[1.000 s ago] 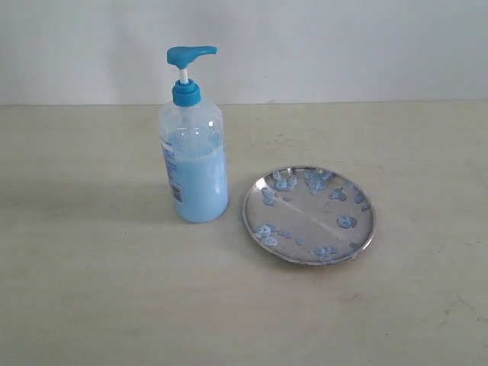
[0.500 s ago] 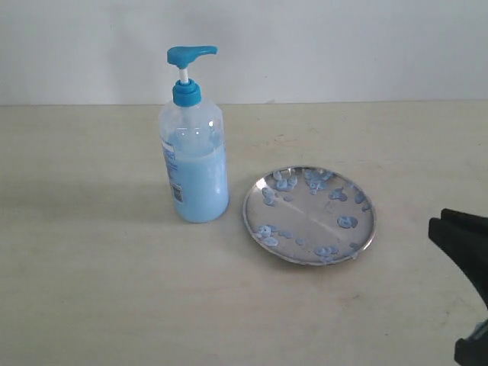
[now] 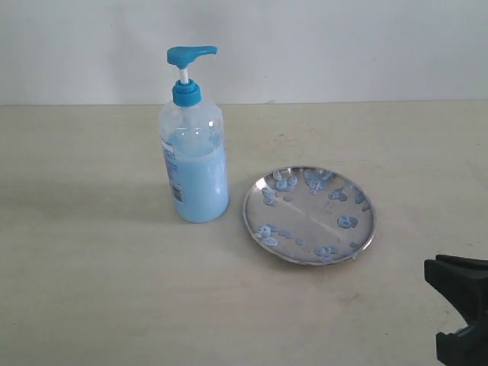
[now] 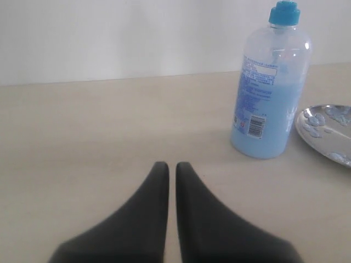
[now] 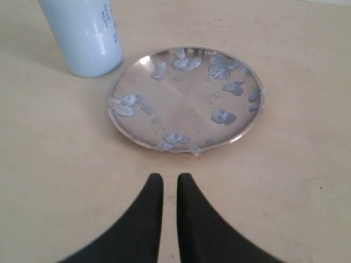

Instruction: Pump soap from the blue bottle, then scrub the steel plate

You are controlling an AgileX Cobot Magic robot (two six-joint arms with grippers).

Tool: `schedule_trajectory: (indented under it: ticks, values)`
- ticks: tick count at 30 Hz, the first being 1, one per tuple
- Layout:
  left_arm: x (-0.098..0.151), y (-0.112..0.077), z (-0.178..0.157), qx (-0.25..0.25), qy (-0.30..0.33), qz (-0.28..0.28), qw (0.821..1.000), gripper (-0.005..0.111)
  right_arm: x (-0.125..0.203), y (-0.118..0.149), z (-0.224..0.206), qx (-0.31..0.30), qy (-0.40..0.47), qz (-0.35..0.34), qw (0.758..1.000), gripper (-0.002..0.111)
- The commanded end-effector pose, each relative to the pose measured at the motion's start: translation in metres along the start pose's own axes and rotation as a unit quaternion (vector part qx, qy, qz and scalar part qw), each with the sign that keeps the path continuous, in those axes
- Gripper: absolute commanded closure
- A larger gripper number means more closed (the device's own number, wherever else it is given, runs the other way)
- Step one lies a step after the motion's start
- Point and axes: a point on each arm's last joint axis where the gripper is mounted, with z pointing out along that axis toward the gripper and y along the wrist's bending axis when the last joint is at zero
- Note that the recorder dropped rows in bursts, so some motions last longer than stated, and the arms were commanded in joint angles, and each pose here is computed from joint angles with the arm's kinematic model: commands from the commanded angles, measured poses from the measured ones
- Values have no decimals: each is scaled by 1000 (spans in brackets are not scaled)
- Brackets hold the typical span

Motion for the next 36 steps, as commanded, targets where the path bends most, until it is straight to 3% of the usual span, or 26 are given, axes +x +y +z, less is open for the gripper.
schedule_trajectory:
  ticks: [1, 8, 12, 19, 24, 26, 31, 36]
  values:
    - [1, 0, 0, -1, -1, -3, 1000, 102, 6, -7, -15, 33, 12, 18, 999, 109]
    - [1, 0, 0, -1, -1, -3, 1000, 102, 13, -22, -61, 146, -82, 53, 985, 109]
    - [0, 0, 0, -1, -2, -3, 1000, 102, 17, -23, -72, 176, -115, 64, 976, 109]
    - [0, 0, 0, -1, -1, -3, 1000, 102, 35, -23, -58, 161, -103, 80, 978, 109]
    - [0, 0, 0, -1, -1, -3, 1000, 102, 34, -24, -59, 176, -90, -34, 980, 109]
    - [0, 0, 0, -1, -1, -3, 1000, 102, 35, -24, -59, 177, -86, -44, 979, 109]
    - [0, 0, 0, -1, -1, -1, 1000, 102, 32, -19, -57, 138, -113, 37, 983, 109]
    - [0, 0, 0, -1, -1, -1, 1000, 102, 31, -16, -57, 121, -120, 70, 983, 109]
